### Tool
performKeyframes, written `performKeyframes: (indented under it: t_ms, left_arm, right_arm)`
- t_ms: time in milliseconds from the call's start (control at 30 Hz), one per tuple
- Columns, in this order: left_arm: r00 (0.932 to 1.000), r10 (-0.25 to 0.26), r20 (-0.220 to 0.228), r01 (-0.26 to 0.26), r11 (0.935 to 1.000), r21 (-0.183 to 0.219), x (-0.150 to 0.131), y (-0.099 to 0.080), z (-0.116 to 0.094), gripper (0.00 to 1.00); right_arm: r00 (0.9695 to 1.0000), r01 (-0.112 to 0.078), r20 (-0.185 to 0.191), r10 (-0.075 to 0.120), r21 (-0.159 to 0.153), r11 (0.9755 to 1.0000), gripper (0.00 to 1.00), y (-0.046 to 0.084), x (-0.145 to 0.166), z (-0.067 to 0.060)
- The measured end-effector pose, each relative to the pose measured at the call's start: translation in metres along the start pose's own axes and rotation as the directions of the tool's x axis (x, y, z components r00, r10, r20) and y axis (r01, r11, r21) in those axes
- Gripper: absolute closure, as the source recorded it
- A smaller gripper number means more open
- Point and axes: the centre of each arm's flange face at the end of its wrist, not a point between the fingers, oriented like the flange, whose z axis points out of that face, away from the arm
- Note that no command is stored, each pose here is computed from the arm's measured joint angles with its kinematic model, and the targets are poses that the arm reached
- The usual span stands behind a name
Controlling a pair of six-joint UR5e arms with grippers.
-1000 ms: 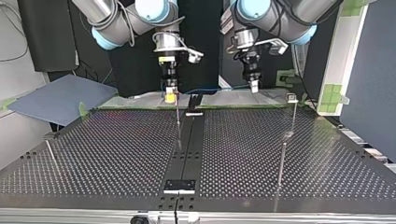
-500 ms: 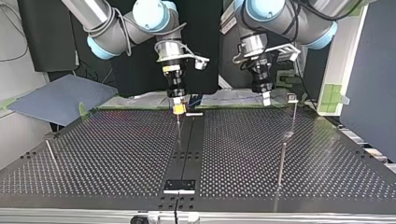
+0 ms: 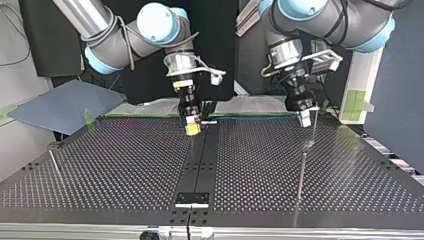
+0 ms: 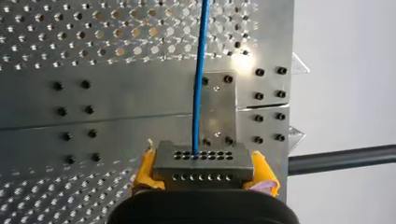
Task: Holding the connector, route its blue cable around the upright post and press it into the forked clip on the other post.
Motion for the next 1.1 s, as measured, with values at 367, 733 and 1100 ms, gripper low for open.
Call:
performKeyframes:
  t_ms: [367, 733, 1100]
  left_arm:
    - [0.9993, 0.039, 0.003, -0.038, 0.9986, -0.037, -0.021, 0.003, 0.021, 0.85]
    - [0.9989, 0.036, 0.03, -0.035, 0.9983, -0.047, -0.042, -0.004, 0.055, 0.83]
    - [0.9969, -0.006, 0.079, 0.009, 0.9991, -0.041, -0.063, 0.005, 0.115, 0.81]
  right_arm:
    - [0.9986, 0.009, -0.053, -0.006, 0.062, 0.998, 0.81, -0.009, 0.039, 0.021]
    - [0.9915, 0.007, -0.13, 0.003, 0.078, 0.997, 0.81, -0.013, 0.08, 0.041]
    - [0.9841, 0.003, -0.177, 0.011, 0.082, 0.9966, 0.81, -0.011, 0.106, 0.054]
